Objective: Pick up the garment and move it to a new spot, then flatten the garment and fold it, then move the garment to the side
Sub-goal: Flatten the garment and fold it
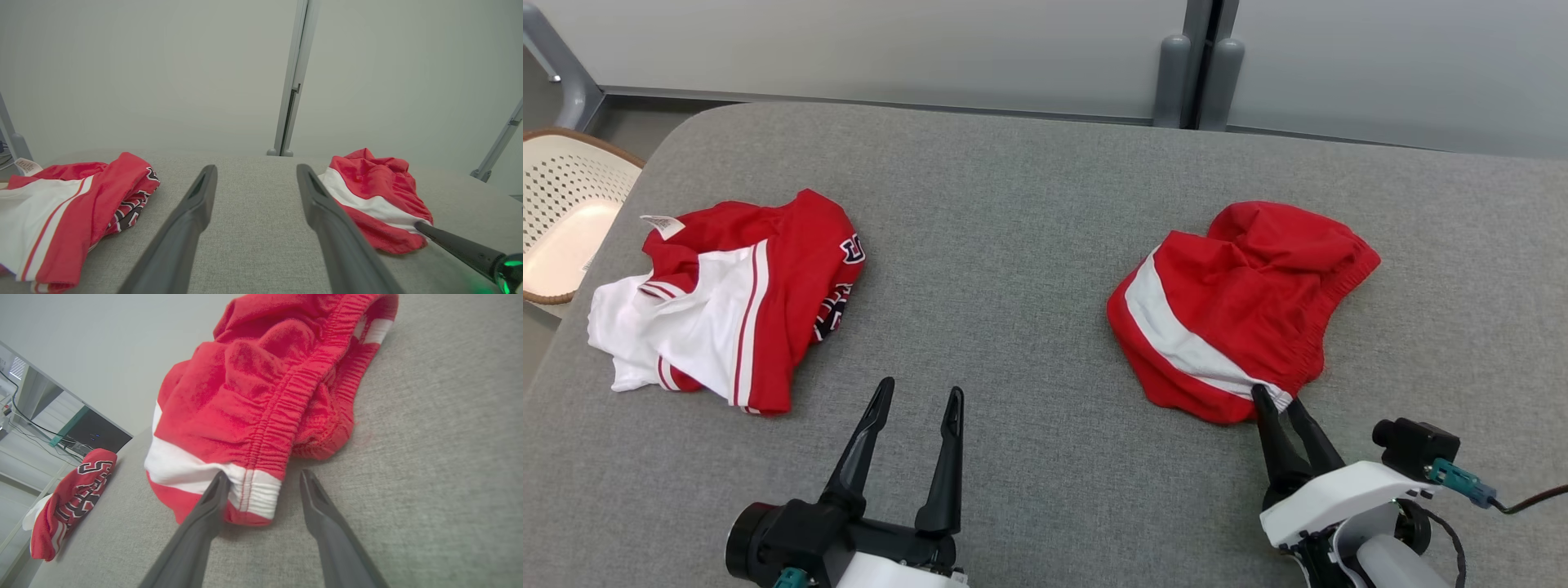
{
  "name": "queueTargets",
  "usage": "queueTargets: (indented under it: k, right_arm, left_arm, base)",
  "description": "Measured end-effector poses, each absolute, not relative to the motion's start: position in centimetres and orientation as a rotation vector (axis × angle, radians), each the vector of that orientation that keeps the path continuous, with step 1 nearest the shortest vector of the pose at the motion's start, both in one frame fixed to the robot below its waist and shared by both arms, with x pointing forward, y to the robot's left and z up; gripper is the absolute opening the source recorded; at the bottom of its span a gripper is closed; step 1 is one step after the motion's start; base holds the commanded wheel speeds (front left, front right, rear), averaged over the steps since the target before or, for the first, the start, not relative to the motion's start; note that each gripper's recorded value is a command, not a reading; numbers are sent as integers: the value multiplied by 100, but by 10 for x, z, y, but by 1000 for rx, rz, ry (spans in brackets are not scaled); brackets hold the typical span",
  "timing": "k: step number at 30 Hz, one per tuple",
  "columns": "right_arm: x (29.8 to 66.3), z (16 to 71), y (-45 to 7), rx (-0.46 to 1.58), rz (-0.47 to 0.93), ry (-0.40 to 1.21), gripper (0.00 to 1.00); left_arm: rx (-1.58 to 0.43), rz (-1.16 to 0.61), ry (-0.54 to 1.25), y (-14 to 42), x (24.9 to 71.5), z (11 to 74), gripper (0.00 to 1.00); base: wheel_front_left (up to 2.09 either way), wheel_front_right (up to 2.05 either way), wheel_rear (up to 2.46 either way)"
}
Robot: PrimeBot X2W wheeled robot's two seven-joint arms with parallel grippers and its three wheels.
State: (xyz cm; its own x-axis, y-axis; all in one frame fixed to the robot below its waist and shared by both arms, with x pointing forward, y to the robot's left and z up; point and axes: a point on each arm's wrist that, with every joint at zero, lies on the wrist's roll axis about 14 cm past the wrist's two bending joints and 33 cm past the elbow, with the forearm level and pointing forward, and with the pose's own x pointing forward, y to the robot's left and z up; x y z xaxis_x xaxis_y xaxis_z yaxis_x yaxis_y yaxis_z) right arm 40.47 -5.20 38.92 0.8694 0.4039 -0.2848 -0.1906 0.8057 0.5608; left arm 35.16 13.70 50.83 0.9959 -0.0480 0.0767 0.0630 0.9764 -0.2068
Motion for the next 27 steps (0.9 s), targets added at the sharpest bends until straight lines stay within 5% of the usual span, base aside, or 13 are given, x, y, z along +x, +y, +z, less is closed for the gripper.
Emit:
queueTargets:
  k: [8,20,27]
  right_arm:
    - [418,411,-59,562,333,335,0]
    - [472,560,-179,188,199,-163,0]
    - [462,611,-160,104,270,-307,0]
  left_arm:
    - [-201,-81,-67,131,360,506,100]
    - [-217,-221,-97,89,369,518,100]
    - [-215,-240,-120,84,361,527,100]
  base:
    - [0,0,0]
    - [0,0,0]
    - [0,0,0]
